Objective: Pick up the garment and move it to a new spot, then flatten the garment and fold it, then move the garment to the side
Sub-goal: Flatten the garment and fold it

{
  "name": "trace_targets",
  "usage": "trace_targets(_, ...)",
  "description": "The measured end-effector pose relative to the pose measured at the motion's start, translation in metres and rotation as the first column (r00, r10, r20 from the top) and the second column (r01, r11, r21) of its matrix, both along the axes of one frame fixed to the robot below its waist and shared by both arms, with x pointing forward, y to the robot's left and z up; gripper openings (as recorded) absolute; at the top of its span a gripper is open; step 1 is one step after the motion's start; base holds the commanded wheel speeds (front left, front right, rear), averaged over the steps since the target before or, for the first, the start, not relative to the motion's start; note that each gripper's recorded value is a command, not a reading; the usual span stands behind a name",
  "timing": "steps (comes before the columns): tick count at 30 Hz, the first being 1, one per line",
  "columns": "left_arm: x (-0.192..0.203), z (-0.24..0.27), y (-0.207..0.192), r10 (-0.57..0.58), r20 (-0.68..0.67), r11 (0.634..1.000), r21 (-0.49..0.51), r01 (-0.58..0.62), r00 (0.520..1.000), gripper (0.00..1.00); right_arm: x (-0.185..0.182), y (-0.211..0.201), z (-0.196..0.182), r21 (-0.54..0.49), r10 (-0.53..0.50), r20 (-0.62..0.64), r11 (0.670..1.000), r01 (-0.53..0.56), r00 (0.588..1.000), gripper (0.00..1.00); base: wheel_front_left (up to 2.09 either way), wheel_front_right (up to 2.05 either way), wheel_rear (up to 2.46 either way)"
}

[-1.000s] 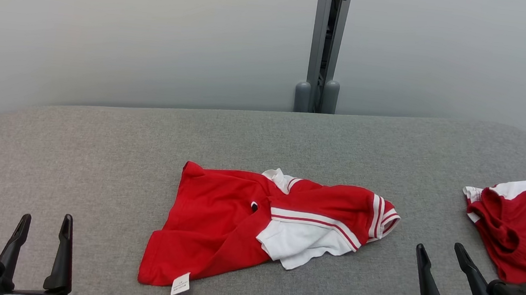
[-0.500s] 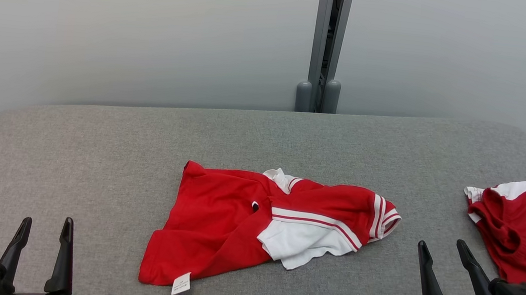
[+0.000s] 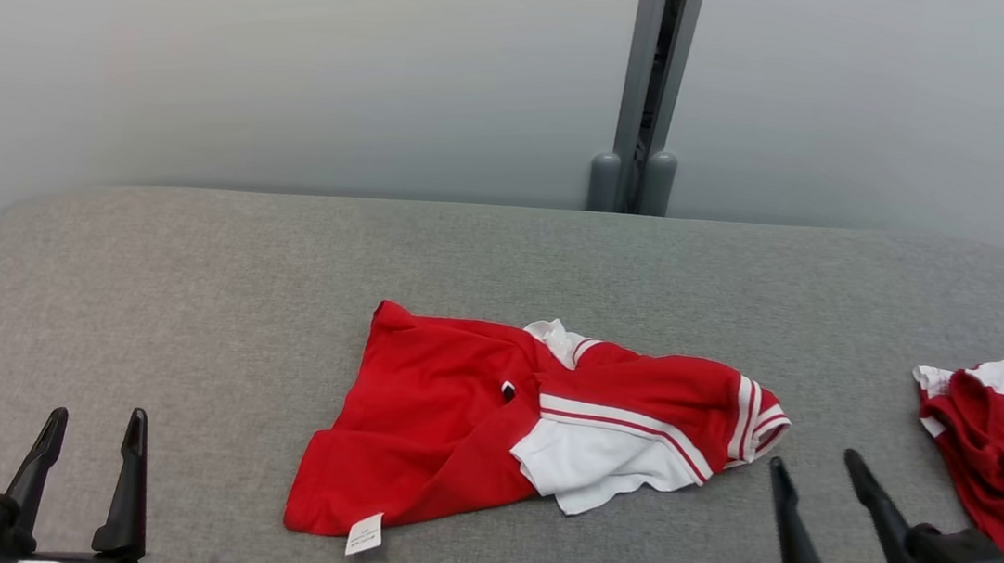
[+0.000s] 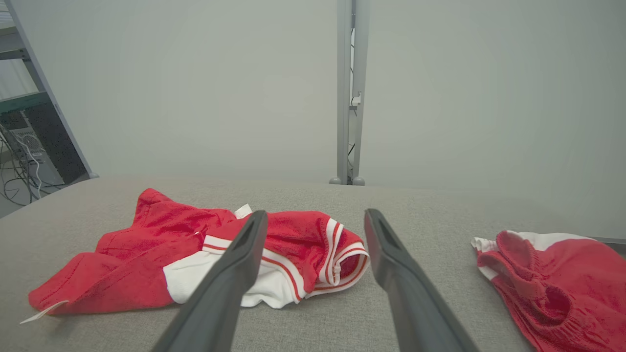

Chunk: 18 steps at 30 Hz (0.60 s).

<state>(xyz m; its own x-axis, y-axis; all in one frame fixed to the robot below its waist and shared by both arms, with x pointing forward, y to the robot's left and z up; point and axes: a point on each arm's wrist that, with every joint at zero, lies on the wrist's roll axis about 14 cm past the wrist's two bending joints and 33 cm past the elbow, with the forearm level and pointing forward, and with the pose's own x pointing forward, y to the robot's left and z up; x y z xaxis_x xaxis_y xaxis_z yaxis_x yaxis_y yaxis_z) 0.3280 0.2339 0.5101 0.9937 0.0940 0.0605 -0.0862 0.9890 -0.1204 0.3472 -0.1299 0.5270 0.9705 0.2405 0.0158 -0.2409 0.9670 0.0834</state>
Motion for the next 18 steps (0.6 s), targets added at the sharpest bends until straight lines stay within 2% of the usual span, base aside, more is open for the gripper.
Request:
trace_targets(4, -0.003, -0.002, 0.003, 0.018, -0.005, 1.000, -0.009, -0.018, 1.000, 1.00, 0.000, 0.036, -0.016, -0.039, 0.135, -0.070, 0.990, -0.138, 0.988, 1.00, 0.00, 0.00, 0.00)
trace_targets(7, -0.001, -0.001, 0.004, 0.025, -0.001, 1.000, -0.016, -0.025, 1.000, 1.00, -0.005, 0.064, -0.040, -0.070, 0.245, -0.165, 0.963, -0.259, 0.955, 1.00, 0.00, 0.00, 0.00)
trace_targets(8, -0.001, -0.001, 0.004, 0.025, -0.001, 1.000, -0.016, -0.025, 1.000, 1.00, -0.005, 0.064, -0.040, -0.070, 0.245, -0.165, 0.963, -0.259, 0.955, 1.00, 0.00, 0.00, 0.00)
trace_targets(9, 0.002, -0.001, 0.002, 0.023, -0.002, 0.999, -0.021, -0.024, 1.000, 1.00, -0.007, 0.079, -0.058, -0.088, 0.303, -0.234, 0.940, -0.330, 0.924, 1.00, 0.00, 0.00, 0.00)
trace_targets(10, 0.002, -0.001, 0.002, 0.023, -0.002, 0.999, -0.021, -0.024, 1.000, 1.00, -0.007, 0.079, -0.058, -0.088, 0.303, -0.234, 0.940, -0.330, 0.924, 1.00, 0.00, 0.00, 0.00)
trace_targets(18, 0.017, -0.012, 0.005, 0.040, -0.034, 0.998, -0.036, -0.041, 0.999, 1.00, 0.011, 0.106, -0.109, -0.155, 0.408, -0.387, 0.855, -0.494, 0.827, 1.00, 0.00, 0.00, 0.00)
